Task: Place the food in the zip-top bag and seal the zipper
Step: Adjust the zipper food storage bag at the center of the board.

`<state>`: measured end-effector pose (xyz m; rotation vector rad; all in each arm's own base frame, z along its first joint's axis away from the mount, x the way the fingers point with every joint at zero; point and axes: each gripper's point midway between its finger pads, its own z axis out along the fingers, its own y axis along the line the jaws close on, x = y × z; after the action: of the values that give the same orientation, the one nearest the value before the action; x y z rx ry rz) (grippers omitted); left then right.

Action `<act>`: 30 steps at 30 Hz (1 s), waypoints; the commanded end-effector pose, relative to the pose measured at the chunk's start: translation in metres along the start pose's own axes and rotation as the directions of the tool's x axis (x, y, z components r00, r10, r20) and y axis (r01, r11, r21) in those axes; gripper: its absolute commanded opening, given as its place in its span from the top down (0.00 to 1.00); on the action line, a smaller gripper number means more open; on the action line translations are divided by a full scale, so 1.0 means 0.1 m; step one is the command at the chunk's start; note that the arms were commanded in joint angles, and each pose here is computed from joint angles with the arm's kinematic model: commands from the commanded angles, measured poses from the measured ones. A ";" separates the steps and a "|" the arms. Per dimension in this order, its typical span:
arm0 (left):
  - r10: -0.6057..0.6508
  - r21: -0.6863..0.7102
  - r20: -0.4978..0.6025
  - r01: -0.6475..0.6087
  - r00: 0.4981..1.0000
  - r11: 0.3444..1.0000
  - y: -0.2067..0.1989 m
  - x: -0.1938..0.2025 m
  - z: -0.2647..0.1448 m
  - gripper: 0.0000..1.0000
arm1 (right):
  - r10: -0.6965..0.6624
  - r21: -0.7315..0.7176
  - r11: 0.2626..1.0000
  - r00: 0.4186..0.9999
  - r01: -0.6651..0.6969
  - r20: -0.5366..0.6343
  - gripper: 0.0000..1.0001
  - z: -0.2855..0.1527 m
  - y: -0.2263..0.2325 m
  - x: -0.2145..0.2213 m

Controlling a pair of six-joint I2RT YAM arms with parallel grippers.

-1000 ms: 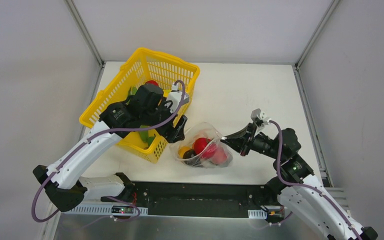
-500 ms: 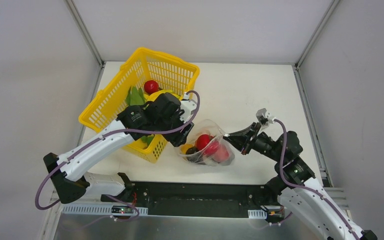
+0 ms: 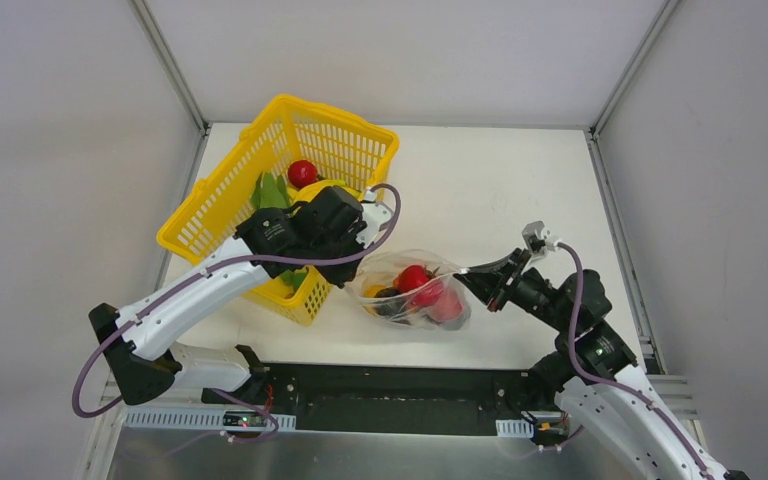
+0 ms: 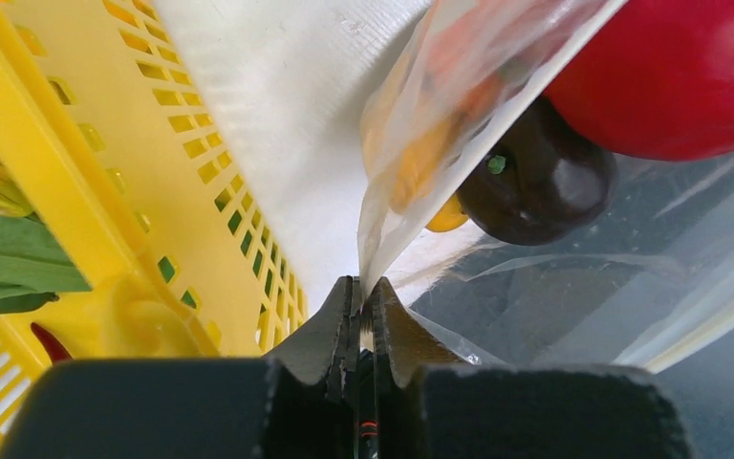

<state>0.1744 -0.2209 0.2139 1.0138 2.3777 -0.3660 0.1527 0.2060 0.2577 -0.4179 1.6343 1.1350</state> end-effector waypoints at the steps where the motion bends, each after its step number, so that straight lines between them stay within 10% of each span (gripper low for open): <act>1: 0.030 0.015 0.063 -0.031 0.998 0.999 -0.02 -0.19 -0.34 0.96 | -0.004 0.019 1.000 1.000 0.004 0.007 1.00 -0.04 0.00 -0.02; 13: 0.186 0.055 -0.243 -0.178 0.952 0.982 -0.01 -0.04 -0.48 1.00 | -0.048 0.000 0.999 0.996 0.048 -0.074 1.00 -0.16 0.07 0.05; 30: 0.135 0.136 -0.118 -0.119 0.984 0.984 -0.17 -0.02 -0.49 1.00 | -0.015 -0.007 1.000 1.000 0.016 0.011 1.00 -0.16 0.13 -0.11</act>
<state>0.1500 -0.2138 0.2509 1.3125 2.4229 -0.3658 0.1395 0.1993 0.2355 -0.4548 1.7500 1.1103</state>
